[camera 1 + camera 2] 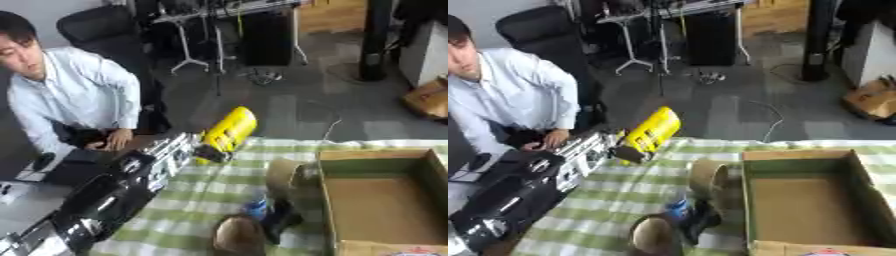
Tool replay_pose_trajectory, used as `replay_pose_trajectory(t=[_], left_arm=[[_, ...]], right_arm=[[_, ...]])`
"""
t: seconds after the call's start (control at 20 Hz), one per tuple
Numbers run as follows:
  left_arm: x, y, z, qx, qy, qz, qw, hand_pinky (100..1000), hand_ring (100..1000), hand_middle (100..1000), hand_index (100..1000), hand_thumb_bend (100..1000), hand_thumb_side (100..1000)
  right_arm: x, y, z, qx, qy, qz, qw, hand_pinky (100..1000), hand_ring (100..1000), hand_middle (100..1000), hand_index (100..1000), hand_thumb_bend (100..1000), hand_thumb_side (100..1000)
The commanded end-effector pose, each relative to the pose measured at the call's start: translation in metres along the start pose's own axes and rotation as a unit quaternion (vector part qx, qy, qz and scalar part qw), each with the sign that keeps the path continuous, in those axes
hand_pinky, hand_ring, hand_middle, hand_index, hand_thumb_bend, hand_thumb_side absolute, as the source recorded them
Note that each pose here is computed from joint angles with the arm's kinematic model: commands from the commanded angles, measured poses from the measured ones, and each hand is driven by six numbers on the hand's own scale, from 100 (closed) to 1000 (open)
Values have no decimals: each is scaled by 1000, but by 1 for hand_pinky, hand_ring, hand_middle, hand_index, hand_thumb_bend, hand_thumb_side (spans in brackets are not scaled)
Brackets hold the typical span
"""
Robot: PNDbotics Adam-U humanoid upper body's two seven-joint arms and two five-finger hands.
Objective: Pick up objects on the table and place them in the box.
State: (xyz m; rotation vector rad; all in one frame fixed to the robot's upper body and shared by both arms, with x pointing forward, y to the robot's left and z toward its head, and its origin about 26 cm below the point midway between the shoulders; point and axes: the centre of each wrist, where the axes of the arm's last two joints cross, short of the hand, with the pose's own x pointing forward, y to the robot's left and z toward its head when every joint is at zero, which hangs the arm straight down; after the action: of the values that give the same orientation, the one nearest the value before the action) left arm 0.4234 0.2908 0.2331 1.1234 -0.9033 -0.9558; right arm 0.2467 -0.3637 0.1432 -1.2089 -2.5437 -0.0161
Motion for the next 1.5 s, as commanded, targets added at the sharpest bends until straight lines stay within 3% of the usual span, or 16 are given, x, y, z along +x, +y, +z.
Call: replay_pose_trajectory(t=[0.05, 0.35, 0.8, 1.2, 1.5], left_arm=[[0, 40, 21, -37, 47, 45, 997, 562, 464, 303, 459, 100, 729], [24, 72, 57, 12, -16, 18, 1000, 555, 462, 305, 453, 100, 734], [70, 100, 92, 51, -99, -32, 993, 559, 462, 308, 451, 100, 740], [117, 96, 105, 65, -163, -53, 983, 553, 462, 310, 450, 100, 744], [139, 84, 97, 54, -172, -76, 981, 564, 469, 311, 457, 100, 739]], right_arm=[[1, -5, -10, -56, -59, -43, 996, 879, 972, 872, 887, 100, 1000], [0, -6, -11, -53, -61, -43, 996, 879, 972, 871, 886, 100, 1000], [0, -8, -13, -52, -61, -45, 996, 880, 972, 872, 886, 100, 1000], [0, -7, -15, -56, -59, -54, 995, 882, 972, 871, 886, 100, 1000], [0, -6, -15, -55, -58, -58, 995, 889, 973, 871, 886, 100, 1000]])
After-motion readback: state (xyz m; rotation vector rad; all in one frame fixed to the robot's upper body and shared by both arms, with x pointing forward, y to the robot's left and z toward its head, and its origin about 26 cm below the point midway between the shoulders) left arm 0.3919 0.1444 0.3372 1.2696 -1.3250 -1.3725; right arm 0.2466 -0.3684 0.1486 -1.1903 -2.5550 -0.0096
